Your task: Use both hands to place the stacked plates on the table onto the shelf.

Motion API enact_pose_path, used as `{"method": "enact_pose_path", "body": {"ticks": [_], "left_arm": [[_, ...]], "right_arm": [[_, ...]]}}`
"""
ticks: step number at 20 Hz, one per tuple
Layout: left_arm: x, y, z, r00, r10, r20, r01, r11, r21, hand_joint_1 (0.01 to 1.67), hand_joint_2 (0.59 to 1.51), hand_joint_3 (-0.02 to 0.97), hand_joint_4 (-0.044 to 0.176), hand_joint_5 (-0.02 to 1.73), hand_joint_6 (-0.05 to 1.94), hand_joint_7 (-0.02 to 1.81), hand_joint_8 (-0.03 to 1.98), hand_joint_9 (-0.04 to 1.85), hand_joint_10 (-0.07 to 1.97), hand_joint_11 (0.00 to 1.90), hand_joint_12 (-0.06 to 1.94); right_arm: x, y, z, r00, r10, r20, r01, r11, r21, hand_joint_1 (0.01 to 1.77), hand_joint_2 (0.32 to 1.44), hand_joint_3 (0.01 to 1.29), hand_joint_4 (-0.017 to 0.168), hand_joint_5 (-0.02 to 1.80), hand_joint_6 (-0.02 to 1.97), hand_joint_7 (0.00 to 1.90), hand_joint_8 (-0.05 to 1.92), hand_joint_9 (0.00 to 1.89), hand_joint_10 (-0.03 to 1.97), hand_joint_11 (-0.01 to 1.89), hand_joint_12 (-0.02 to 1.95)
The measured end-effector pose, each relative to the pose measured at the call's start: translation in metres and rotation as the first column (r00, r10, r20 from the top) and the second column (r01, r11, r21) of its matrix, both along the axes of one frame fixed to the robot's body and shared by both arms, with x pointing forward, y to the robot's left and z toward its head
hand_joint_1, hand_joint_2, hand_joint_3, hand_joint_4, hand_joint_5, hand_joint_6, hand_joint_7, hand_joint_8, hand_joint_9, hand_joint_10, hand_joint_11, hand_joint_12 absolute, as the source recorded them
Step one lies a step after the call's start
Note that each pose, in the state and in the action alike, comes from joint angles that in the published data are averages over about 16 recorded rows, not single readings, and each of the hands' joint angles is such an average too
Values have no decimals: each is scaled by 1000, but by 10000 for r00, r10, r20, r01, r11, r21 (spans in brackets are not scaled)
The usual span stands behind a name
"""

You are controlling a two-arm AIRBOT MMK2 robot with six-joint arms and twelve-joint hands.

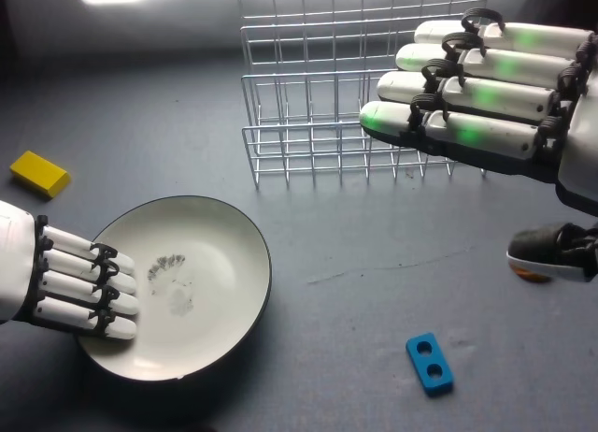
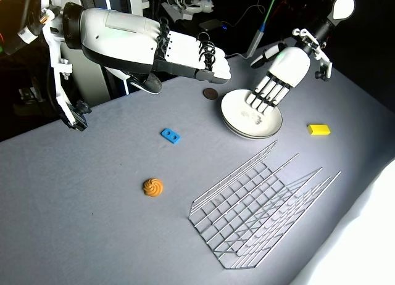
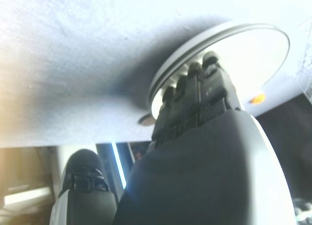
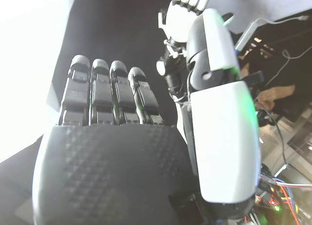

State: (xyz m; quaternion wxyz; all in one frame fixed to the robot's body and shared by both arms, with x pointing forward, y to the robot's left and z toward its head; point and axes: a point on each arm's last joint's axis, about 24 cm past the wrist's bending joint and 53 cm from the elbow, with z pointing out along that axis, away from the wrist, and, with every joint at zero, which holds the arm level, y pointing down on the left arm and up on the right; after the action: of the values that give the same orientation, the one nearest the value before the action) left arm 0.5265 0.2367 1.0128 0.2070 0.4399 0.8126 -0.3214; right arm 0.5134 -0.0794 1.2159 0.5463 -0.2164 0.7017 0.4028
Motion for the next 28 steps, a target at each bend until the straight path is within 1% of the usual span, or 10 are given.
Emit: {"method": "enact_pose_path", "body": {"ticks": [3, 6, 11, 15, 18, 23, 28], "left_arm": [[-2, -5, -2, 10000, -40, -41, 40, 10000, -87, 25, 1099, 21, -1, 8, -20, -10, -14, 6, 2, 16, -12], [-5, -15, -2, 9999, -135, -58, 134, 9996, -238, 25, 1099, 21, -2, 4, -20, -11, -16, 7, 5, 16, -12], [-13, -37, -1, 9993, -357, -61, 353, 9977, -575, 25, 1099, 22, -4, 0, -22, -12, -18, 11, 10, 16, -12], [-19, -55, 0, 9985, -550, -73, 542, 9949, -850, 25, 1099, 22, -5, -3, -22, -12, -18, 6, 4, 15, -14], [-23, -66, 1, 9978, -666, -68, 656, 9928, -1006, 25, 1102, 21, -5, -6, -22, -11, -17, 2, -1, 15, -15], [-26, -74, 2, 9972, -731, -131, 711, 9908, -1155, 25, 1104, 21, -6, -7, -22, -10, -15, -8, -14, 14, -19], [-26, -74, 2, 9975, -655, -270, 617, 9905, -1231, 25, 1105, 21, -5, -6, -22, -9, -13, -16, -23, 14, -20]], "right_arm": [[-1, 3, -3, 9999, 76, 154, -72, 9997, -223, 1097, 1087, 13, 7, 12, 18, 22, 12, 15, 8, 21, -9], [-2, 8, -7, 9990, 230, 381, -211, 9986, -489, 1117, 1090, 13, 7, 12, 19, 22, 12, 15, 8, 21, -9], [-6, 23, -17, 9951, 643, 756, -568, 9936, -975, 1196, 1104, 13, 7, 12, 18, 22, 12, 15, 8, 21, -9], [-7, 39, -30, 9892, 1070, 1001, -929, 9864, -1355, 1262, 1125, 13, 7, 12, 18, 22, 12, 15, 8, 21, -9], [-3, 50, -42, 9860, 1280, 1072, -1099, 9810, -1600, 1309, 1141, 13, 7, 12, 18, 22, 12, 15, 8, 21, -9], [6, 64, -61, 9850, 1419, 978, -1216, 9744, -1890, 1360, 1166, 13, 7, 13, 18, 22, 12, 15, 9, 21, -9], [17, 71, -72, 9872, 1345, 852, -1154, 9731, -1996, 1345, 1167, 13, 7, 13, 19, 22, 12, 15, 9, 21, -9]]}}
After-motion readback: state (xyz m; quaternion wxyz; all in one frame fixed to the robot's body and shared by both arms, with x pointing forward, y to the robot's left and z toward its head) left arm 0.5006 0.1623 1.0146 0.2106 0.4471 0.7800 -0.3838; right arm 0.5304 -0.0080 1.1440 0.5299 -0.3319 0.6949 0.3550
